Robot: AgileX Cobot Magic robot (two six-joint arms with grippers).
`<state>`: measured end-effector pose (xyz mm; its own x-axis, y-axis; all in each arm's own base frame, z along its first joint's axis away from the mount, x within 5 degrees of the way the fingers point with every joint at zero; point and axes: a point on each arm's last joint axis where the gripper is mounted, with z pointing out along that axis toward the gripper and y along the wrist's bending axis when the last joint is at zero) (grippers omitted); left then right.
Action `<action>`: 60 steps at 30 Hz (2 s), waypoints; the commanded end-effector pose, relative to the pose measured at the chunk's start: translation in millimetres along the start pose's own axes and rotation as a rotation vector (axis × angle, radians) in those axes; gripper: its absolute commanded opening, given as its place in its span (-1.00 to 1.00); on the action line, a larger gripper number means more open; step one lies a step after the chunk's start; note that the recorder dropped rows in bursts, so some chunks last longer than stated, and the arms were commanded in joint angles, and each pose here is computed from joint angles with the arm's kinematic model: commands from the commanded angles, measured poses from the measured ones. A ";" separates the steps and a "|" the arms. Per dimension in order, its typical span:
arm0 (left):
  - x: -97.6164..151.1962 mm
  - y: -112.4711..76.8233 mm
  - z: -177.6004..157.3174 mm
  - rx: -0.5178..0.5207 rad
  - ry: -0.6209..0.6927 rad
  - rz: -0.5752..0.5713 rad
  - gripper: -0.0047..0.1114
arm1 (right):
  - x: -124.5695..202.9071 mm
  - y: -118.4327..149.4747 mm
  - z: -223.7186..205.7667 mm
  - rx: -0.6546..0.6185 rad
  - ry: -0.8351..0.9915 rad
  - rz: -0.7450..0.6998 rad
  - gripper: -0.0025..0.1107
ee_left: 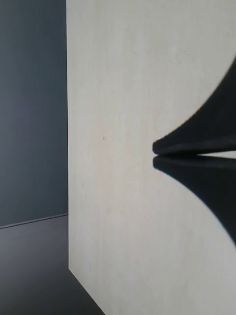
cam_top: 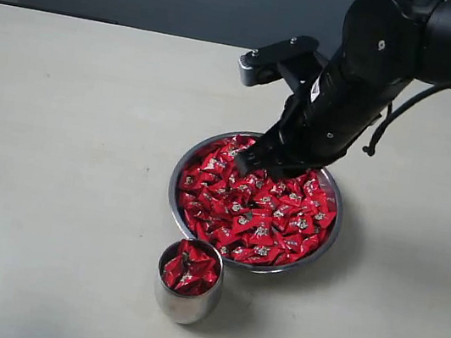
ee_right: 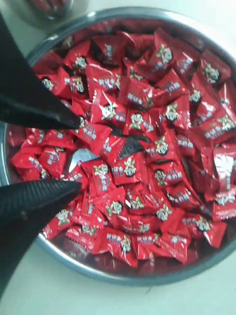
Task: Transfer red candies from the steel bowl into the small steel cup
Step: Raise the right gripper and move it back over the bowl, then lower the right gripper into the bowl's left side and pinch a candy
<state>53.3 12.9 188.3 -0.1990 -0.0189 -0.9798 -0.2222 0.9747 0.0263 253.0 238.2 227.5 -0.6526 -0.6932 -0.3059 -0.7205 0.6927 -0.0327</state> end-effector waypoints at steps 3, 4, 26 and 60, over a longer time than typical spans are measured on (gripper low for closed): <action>0.9 0.1 0.0 -0.001 -0.002 -0.002 -0.91 | -10.4 -13.0 -7.0 0.129 -0.127 0.042 -0.35; 0.9 0.1 0.0 -0.001 -0.002 -0.002 -0.91 | -11.6 -13.9 -7.3 0.138 -0.141 0.044 -0.35; 0.9 0.1 0.0 -0.001 -0.002 -0.002 -0.91 | -15.0 -21.4 31.7 0.223 -0.101 0.080 -0.35; 0.9 0.1 0.0 -0.001 -0.002 -0.002 -0.91 | -53.3 1.4 78.5 -0.031 -0.093 -0.038 -0.35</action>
<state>53.3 12.9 188.3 -0.1990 -0.0189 -0.9798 -0.2222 0.9747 0.0263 303.7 290.8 173.3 -0.6323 -0.6652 -0.3972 -0.7241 0.6897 -0.0024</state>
